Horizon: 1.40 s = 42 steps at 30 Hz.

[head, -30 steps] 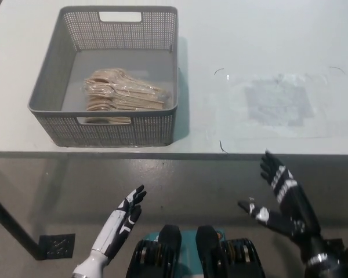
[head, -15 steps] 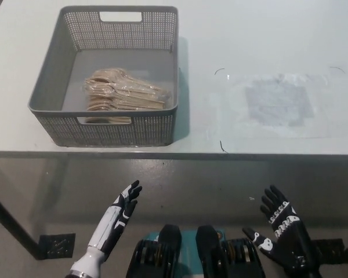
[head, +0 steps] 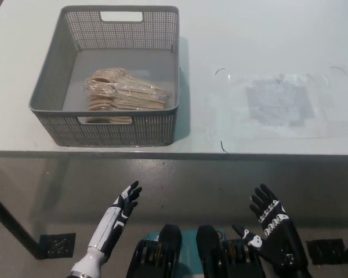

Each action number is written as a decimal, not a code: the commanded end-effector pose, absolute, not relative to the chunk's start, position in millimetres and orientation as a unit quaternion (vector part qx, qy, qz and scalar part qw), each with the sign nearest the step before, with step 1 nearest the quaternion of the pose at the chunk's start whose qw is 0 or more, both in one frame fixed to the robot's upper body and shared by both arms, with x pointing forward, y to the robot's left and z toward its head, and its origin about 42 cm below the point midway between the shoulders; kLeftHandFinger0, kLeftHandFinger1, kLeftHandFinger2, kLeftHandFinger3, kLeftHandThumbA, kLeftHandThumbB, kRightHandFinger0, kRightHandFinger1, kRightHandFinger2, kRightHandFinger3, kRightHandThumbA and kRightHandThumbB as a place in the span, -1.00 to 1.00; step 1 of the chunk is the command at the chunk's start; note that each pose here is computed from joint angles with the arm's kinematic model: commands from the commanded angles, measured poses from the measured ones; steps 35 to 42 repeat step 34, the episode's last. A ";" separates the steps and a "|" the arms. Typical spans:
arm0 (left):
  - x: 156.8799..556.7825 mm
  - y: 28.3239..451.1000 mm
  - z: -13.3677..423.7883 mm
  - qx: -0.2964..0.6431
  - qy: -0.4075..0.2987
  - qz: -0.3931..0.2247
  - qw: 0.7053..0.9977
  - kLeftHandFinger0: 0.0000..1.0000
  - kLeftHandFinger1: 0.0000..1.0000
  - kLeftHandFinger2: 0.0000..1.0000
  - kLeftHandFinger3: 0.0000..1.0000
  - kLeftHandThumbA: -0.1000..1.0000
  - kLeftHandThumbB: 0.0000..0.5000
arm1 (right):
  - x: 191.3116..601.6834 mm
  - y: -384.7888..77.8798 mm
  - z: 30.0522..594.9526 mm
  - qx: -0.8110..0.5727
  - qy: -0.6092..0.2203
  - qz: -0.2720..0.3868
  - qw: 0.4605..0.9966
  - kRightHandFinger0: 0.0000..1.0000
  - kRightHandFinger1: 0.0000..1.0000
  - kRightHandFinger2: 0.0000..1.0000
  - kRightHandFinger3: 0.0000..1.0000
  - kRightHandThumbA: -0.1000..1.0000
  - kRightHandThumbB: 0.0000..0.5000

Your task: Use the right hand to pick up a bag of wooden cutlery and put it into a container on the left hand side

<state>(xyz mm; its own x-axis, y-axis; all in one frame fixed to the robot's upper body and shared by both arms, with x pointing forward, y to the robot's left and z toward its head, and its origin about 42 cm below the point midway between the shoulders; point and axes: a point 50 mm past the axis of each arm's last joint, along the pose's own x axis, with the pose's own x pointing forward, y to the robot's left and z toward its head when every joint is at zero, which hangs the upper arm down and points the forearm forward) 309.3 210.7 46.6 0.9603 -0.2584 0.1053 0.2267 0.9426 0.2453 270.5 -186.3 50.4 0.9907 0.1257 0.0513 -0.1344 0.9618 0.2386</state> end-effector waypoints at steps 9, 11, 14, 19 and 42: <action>311.5 208.9 55.5 0.100 -0.098 -0.113 0.984 1.00 1.00 1.00 1.00 1.00 0.30 | 286.7 -169.7 62.8 0.101 -0.057 0.072 0.991 1.00 1.00 1.00 1.00 0.76 -0.67; 312.5 208.4 55.3 0.105 -0.098 -0.109 0.984 1.00 1.00 1.00 1.00 1.00 0.31 | 288.1 -167.1 60.4 0.085 -0.050 0.082 0.992 1.00 1.00 1.00 1.00 0.80 -0.65; 309.8 207.3 53.6 0.102 -0.096 -0.108 0.984 1.00 1.00 1.00 1.00 1.00 0.29 | 285.4 -164.6 55.7 0.065 -0.030 0.089 0.993 1.00 1.00 1.00 1.00 0.83 -0.64; 313.5 206.1 56.9 0.106 -0.102 -0.107 0.983 1.00 1.00 1.00 1.00 1.00 0.21 | 295.3 -163.3 51.5 0.035 0.026 0.097 0.994 1.00 1.00 1.00 1.00 0.23 -0.96; 305.3 215.6 55.2 0.106 -0.099 -0.096 0.985 1.00 1.00 1.00 1.00 1.00 0.15 | 295.7 -150.8 52.6 0.005 0.022 0.111 0.994 1.00 1.00 1.00 1.00 0.47 -0.93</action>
